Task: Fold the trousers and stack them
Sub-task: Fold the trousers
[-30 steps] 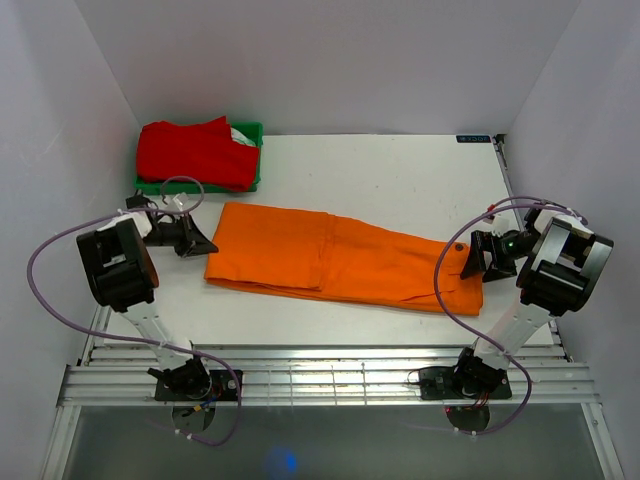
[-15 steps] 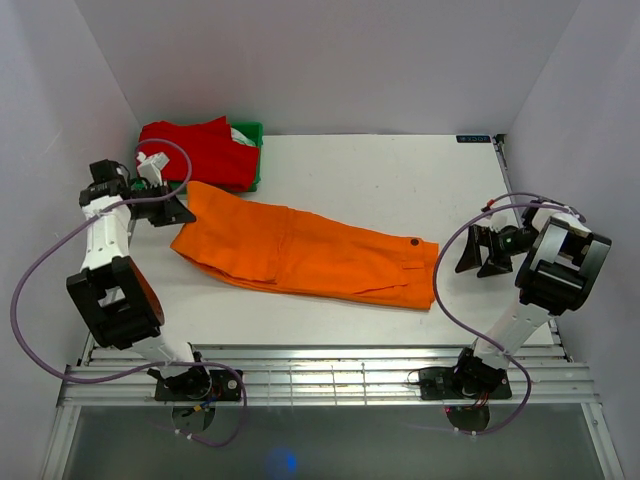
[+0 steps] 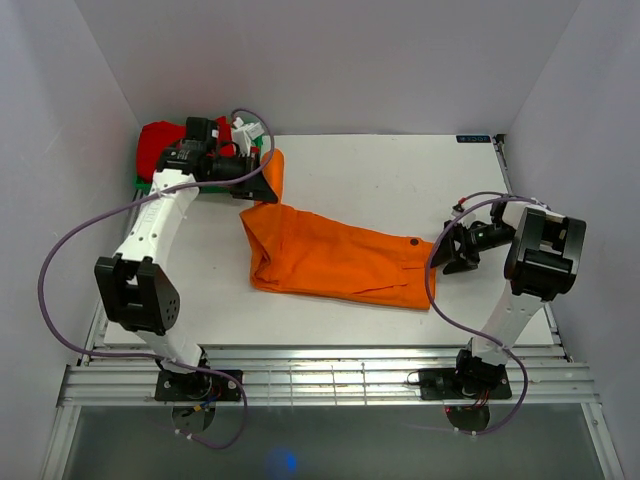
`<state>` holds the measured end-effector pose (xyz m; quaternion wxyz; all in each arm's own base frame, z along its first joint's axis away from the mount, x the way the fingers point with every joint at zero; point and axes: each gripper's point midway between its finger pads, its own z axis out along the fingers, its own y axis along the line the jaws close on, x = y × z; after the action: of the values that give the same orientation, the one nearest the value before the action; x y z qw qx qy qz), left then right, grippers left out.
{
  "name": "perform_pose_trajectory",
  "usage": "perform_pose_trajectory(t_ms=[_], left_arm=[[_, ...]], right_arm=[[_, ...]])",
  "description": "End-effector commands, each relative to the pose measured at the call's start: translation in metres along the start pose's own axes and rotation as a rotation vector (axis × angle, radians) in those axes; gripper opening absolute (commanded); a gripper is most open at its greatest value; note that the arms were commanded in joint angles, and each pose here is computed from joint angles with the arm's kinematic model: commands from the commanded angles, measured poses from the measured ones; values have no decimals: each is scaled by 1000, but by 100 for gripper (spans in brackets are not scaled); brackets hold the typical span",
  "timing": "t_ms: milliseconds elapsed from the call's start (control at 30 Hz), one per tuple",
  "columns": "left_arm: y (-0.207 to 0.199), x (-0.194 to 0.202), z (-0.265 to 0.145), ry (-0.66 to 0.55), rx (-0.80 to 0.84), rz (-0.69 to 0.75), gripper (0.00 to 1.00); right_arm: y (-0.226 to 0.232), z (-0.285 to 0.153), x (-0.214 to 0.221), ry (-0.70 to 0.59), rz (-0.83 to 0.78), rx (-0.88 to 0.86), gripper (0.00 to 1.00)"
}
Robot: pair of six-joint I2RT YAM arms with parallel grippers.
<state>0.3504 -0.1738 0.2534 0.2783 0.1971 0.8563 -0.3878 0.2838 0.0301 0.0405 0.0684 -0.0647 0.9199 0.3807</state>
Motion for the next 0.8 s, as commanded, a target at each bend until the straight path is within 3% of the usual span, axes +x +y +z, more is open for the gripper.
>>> perform_pose_trajectory(t_ms=[0, 67, 100, 233, 467, 767], left_arm=[[-30, -26, 14, -34, 96, -31, 0], [-42, -32, 23, -41, 117, -25, 0], [-56, -30, 34, -24, 144, -8, 0], [-90, -14, 71, 42, 186, 11, 0], [-138, 14, 136, 102, 187, -9, 0], [-184, 31, 214, 148, 271, -163, 0]], right_arm=[[3, 17, -8, -14, 38, -21, 73], [0, 25, -6, 1, 50, -10, 59], [-1, 29, -9, -2, 46, -7, 42], [2, 35, -16, -15, 60, -43, 9], [7, 37, -13, -27, 50, -76, 8], [17, 41, -9, -56, 52, -137, 8]])
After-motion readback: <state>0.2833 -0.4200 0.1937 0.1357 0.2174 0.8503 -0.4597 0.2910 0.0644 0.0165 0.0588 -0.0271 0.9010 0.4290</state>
